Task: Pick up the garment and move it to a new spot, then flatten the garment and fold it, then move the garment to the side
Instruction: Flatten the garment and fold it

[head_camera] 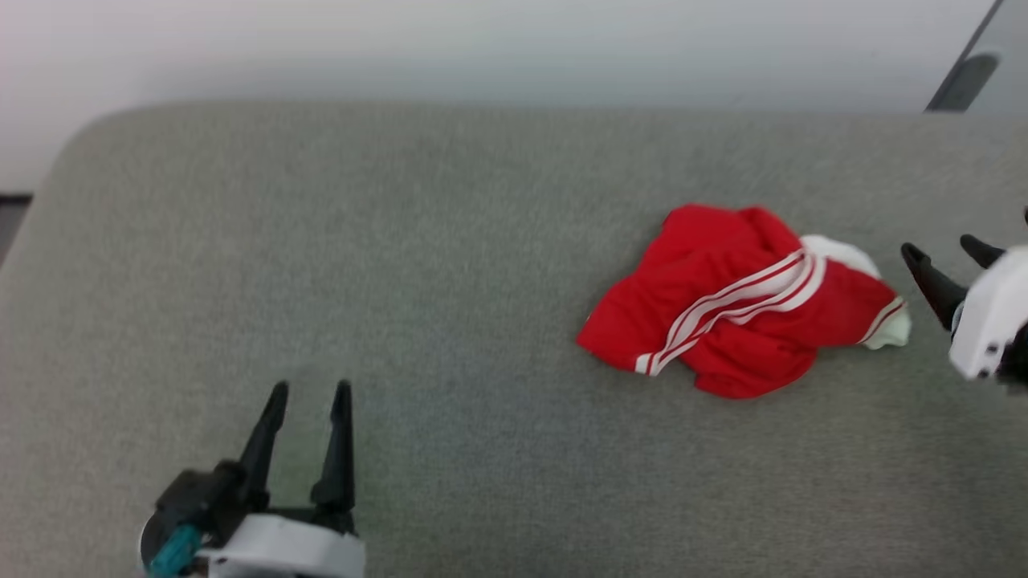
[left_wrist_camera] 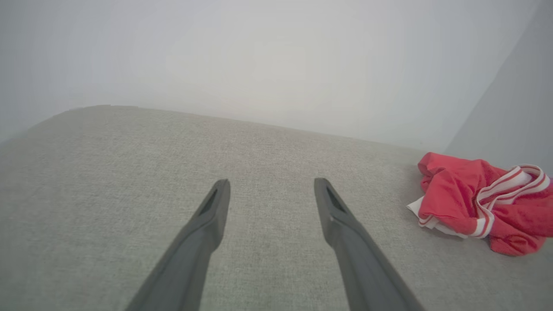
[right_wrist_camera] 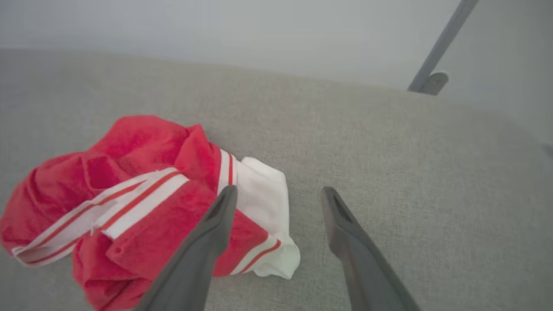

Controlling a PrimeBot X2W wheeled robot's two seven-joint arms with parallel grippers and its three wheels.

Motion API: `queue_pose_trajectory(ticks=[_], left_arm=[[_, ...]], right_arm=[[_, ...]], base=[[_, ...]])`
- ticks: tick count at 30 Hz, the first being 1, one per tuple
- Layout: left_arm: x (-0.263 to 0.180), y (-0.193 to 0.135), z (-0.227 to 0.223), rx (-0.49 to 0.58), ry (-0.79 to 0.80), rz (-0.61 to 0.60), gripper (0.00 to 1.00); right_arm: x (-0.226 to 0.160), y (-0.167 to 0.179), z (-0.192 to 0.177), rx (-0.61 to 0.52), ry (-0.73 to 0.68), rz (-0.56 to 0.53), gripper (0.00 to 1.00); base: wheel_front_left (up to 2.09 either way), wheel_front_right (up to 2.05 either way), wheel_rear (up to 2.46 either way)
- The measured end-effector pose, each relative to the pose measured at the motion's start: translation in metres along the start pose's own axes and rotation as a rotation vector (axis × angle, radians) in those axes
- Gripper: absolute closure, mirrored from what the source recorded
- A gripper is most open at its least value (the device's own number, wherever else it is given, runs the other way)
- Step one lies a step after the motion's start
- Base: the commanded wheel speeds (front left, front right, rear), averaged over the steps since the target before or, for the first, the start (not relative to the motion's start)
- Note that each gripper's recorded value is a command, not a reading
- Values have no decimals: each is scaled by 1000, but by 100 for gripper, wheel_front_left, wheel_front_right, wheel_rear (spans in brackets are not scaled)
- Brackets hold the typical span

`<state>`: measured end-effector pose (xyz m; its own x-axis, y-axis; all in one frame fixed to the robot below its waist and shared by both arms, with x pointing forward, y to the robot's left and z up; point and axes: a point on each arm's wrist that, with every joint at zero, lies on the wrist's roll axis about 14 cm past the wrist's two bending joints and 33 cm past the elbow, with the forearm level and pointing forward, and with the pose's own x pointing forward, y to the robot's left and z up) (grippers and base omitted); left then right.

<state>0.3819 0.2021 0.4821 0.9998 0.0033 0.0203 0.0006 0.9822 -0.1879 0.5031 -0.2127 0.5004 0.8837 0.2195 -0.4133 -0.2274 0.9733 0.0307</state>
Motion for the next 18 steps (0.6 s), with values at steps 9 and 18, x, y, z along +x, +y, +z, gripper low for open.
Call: queue_pose_trajectory(ticks=[9, 18], left_arm=[[31, -2, -25, -23, 55, -3, 0], [37, 20, -47, -11, 111, 55, 0]], right_arm=[[49, -18, -50, 25, 499, 11, 0], [87, 1, -91, -9, 692, 76, 0]], base=[[0, 0, 0], [0, 0, 0]])
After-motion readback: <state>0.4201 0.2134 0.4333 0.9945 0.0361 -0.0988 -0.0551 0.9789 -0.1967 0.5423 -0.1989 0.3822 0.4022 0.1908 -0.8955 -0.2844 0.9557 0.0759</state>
